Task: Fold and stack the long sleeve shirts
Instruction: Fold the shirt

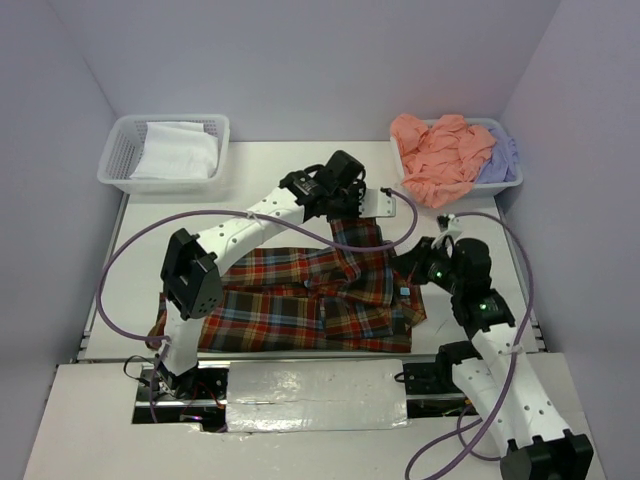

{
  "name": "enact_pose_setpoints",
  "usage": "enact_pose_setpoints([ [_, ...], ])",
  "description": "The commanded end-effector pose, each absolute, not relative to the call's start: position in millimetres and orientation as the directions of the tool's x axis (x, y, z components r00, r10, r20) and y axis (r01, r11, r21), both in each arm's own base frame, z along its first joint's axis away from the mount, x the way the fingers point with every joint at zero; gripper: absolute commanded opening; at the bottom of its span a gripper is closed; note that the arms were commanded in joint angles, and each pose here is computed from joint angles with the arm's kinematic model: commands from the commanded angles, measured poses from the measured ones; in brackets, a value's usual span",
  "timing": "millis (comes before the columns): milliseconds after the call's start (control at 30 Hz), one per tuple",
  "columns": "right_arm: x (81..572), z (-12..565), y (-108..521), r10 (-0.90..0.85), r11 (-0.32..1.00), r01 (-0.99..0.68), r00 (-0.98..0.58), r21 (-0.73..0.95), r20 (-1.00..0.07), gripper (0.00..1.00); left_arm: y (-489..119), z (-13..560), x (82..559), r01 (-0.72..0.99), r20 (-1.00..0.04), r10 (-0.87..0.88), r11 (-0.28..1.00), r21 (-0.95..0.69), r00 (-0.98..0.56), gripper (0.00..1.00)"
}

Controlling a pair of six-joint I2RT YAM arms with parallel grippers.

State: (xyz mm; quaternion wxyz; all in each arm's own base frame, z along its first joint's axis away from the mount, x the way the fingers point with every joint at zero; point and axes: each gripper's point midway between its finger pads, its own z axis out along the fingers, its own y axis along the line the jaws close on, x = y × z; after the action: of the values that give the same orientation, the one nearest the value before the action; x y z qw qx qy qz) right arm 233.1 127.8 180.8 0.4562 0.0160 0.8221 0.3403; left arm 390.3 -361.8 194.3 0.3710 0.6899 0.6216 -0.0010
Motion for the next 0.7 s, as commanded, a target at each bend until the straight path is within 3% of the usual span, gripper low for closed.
enact_pose_setpoints([
  [0,227.7,177.9,151.8,0.426,0.635,-0.322,-0.613,0.702,-0.666,0.01,-365.2,236.5,420.6,0.762,-0.465,0.847,0.117,0.637,0.259,0.00],
  [100,233.1,161.3,160.3,0.457,0.599,-0.305,-0.629,0.740,-0.629,0.00,-369.5,245.0,420.6,0.758,-0.484,0.831,0.123,0.641,0.274,0.00],
  [333,263.1,162.5,196.7,0.344,0.621,-0.401,-0.633,0.674,-0.694,0.00,-373.9,233.3,407.2,0.789,-0.475,0.827,0.063,0.611,0.301,0.00],
  [667,277.5,105.1,244.3,0.224,0.583,-0.396,-0.761,0.710,-0.609,0.00,-375.6,225.4,399.4,0.811,-0.491,0.823,0.067,0.581,0.284,0.03],
])
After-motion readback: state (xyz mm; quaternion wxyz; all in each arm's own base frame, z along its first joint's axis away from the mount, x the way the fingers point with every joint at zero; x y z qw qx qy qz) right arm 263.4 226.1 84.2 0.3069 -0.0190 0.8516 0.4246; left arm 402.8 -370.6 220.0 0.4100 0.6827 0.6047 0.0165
